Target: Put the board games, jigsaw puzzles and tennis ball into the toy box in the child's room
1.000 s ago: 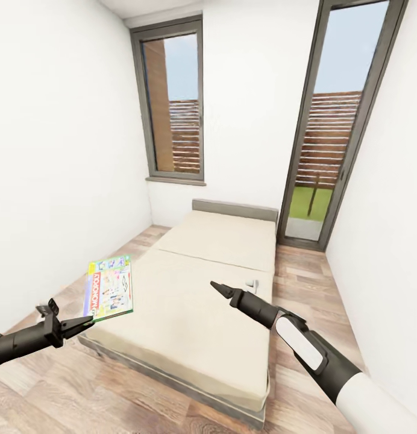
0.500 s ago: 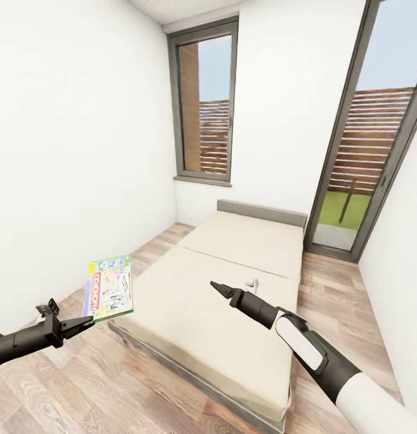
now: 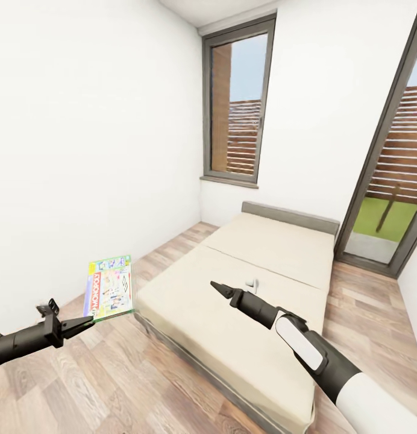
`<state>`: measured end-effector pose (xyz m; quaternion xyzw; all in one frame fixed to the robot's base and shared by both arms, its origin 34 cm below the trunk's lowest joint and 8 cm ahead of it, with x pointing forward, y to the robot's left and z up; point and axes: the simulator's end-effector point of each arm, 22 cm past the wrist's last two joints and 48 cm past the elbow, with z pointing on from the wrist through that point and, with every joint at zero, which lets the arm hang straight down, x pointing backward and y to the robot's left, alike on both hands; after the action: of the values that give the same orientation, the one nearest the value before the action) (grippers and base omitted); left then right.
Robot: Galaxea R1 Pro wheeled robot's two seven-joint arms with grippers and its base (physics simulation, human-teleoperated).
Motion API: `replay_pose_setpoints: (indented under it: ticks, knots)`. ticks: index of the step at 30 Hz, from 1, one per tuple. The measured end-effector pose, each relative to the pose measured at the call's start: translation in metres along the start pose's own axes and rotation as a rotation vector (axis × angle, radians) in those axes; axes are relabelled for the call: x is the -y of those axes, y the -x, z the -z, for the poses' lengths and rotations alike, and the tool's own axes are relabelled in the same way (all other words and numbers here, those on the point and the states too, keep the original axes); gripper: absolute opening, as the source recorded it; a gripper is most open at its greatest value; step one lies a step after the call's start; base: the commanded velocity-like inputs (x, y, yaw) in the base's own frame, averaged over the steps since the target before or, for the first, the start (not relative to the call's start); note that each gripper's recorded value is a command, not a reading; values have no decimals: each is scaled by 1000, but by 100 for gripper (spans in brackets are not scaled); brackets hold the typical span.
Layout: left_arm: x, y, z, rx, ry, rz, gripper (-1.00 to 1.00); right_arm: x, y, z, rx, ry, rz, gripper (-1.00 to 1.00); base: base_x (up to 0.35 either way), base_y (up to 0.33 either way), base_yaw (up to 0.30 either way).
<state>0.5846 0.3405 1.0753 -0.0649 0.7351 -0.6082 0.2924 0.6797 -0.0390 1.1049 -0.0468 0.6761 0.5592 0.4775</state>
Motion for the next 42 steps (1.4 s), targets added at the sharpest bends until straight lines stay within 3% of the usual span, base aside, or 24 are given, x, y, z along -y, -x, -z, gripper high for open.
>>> replay_pose_setpoints:
  ticks: [27,42]
  knots:
    - [12,-1,4,2,0,-4,-100,-11,3,3,-2,-2,-1,100,0,0,39]
    - [12,-2,4,1,1,-6,-100,-12,1,3,-6,-1,0,100,102,0,252]
